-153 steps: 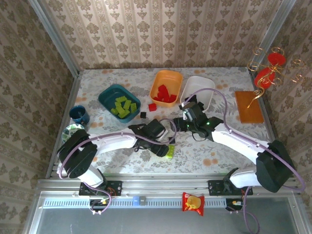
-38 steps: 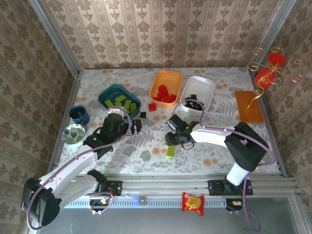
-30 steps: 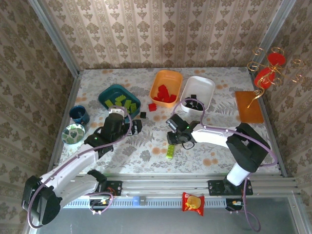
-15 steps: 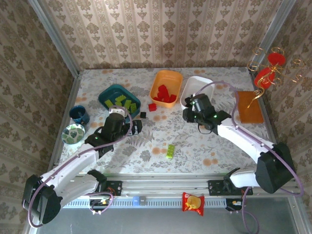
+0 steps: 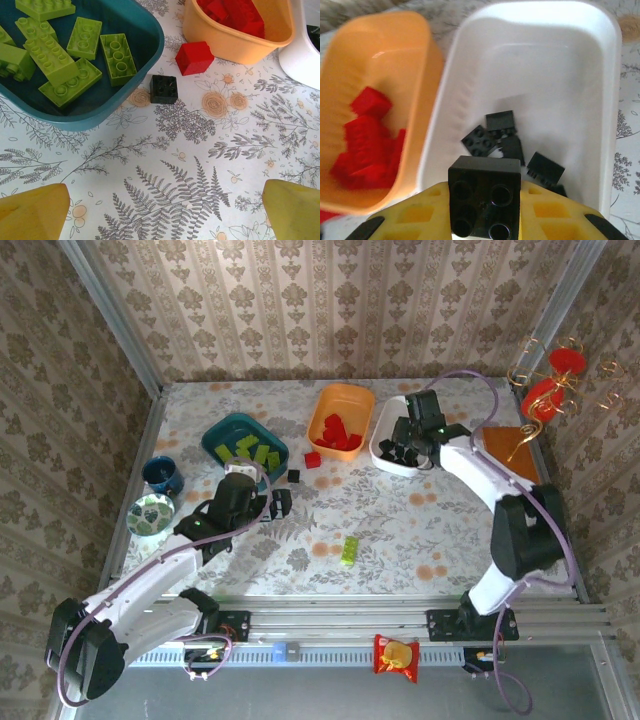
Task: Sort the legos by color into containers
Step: Place the lego in the container.
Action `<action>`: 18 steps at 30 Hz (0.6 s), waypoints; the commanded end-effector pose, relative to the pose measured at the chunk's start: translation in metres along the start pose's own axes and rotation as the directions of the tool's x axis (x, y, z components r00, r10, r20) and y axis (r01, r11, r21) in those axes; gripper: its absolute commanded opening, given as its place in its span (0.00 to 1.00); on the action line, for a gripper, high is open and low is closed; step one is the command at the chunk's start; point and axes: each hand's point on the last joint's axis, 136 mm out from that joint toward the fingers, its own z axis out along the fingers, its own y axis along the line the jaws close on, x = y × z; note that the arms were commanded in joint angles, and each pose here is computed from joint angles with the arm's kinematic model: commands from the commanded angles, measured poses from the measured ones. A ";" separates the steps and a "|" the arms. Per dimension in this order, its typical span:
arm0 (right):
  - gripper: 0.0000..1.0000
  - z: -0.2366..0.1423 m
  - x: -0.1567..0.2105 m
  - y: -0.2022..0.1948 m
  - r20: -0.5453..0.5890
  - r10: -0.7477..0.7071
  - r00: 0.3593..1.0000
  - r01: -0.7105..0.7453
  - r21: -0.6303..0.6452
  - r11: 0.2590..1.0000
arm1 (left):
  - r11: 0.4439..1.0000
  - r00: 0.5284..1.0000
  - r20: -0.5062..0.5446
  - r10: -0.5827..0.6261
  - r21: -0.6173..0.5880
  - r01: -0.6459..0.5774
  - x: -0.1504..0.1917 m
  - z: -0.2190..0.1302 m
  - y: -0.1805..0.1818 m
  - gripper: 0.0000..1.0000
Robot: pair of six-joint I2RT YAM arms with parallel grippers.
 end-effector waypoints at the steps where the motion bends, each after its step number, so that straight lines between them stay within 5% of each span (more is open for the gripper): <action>1: 0.24 0.013 -0.013 -0.011 -0.004 0.031 1.000 -0.031 0.067 0.997 | 1.000 1.000 -0.015 -0.008 0.024 0.009 -0.001 -0.001 -0.006 1.00; 5: 0.30 0.033 -0.011 -0.016 -0.042 0.049 0.998 -0.044 0.098 0.994 | 1.000 0.999 -0.039 -0.004 0.028 0.005 0.004 0.002 -0.007 1.00; 11: 0.65 0.037 -0.014 -0.013 -0.064 0.055 0.996 -0.049 0.092 0.995 | 0.996 0.997 -0.070 0.022 0.088 -0.016 0.006 0.006 -0.021 1.00; 18: 0.70 0.012 -0.012 -0.006 -0.045 0.063 0.997 -0.061 0.036 0.997 | 0.970 0.963 -0.210 0.167 0.212 -0.122 0.028 0.014 -0.064 1.00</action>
